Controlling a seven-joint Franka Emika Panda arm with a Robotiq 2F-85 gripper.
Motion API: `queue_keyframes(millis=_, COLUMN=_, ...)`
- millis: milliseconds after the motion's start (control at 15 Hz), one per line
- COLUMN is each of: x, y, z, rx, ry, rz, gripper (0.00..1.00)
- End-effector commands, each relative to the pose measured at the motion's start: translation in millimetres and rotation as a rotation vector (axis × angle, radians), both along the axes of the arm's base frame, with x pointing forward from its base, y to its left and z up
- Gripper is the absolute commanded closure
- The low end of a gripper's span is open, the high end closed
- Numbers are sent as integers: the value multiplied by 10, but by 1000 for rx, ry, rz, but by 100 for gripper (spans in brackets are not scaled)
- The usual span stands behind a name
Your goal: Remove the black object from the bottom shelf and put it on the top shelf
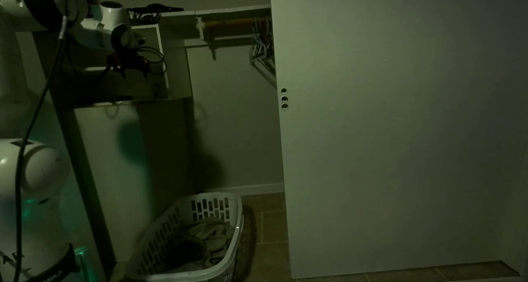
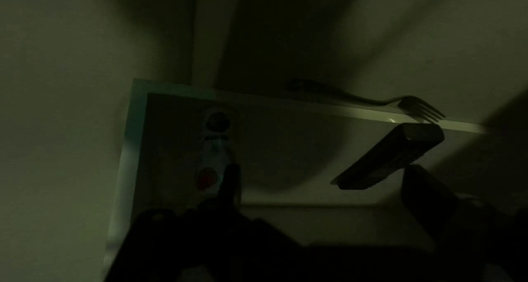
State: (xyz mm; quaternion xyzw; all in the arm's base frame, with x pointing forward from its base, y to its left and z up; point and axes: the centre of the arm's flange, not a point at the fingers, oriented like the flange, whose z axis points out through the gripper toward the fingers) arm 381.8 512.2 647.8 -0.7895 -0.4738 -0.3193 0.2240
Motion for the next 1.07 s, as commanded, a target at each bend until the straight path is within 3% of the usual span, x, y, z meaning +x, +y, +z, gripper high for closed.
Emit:
queue_keyframes(millis=0, x=184, y=245, z=-158, rx=31, ry=-65, rz=-2, gripper=0)
queue_keyframes(millis=467, x=141, y=116, z=-234, rx=6, ry=-44, rz=-1, gripper=0)
queue_keyframes(millis=800, x=299, y=335, z=-458, rx=45, ry=13, rz=-65, gripper=0)
queue_keyframes(millis=1000, x=437, y=369, z=-495, rx=60, ry=-24, rz=-122, gripper=0)
